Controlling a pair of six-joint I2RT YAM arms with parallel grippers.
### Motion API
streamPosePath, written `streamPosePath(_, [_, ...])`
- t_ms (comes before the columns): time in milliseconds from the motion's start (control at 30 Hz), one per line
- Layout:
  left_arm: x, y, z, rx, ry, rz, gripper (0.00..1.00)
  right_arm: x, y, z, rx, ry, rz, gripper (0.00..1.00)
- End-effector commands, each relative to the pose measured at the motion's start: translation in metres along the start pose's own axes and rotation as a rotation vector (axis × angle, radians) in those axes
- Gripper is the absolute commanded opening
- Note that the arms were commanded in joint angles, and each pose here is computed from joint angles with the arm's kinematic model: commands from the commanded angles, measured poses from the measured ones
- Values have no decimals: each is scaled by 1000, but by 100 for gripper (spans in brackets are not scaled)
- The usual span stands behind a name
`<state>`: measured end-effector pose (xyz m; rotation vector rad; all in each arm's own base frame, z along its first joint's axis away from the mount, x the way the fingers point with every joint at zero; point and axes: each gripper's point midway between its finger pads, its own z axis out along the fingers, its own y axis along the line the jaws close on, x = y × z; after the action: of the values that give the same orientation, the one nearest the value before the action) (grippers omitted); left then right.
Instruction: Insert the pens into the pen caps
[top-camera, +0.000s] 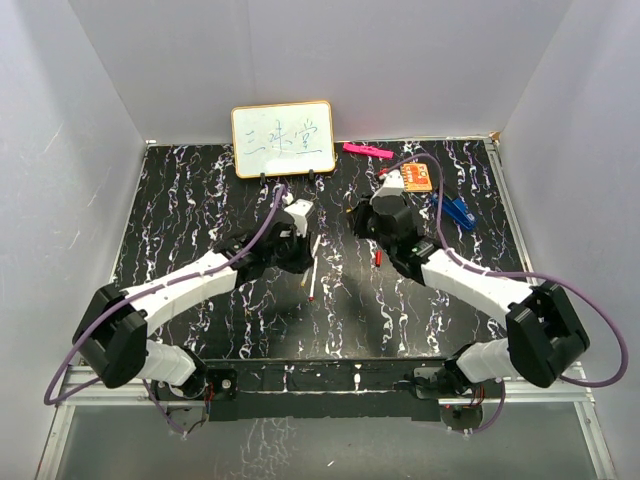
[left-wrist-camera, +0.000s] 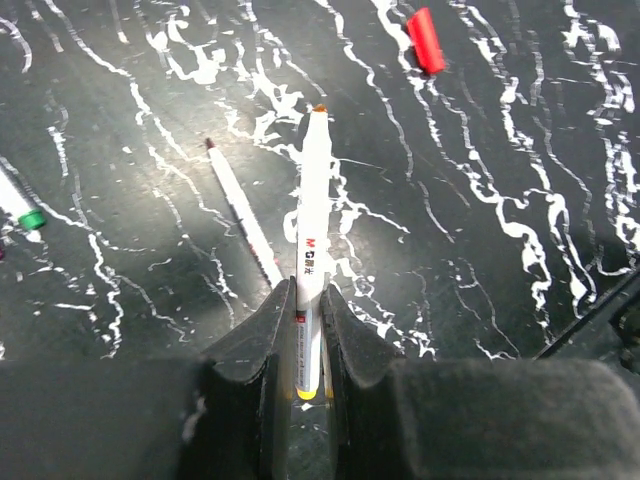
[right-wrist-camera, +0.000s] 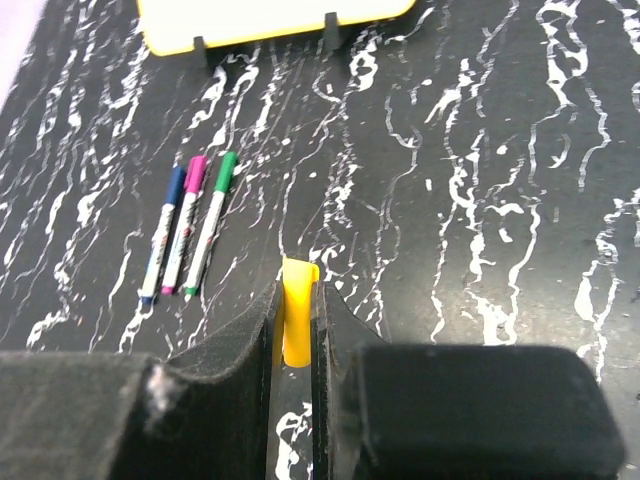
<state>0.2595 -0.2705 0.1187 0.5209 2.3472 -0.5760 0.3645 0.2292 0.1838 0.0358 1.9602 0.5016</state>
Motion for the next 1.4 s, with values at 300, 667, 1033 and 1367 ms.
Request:
streamPosePath(300, [-43, -68, -15, 395, -271, -17, 0, -54, 58, -54, -418, -345, 90, 0])
streamPosePath(667, [-49, -77, -20, 447, -297, -45, 0, -63, 64, -67, -493, -426, 157, 0])
streamPosePath(1033, [-52, -75, -21, 434, -321, -67, 0, -60, 62, -66, -485, -423, 170, 0])
streamPosePath(1367, [-58, -74, -26, 427, -352, -73, 0, -60, 61, -67, -485, -426, 172, 0])
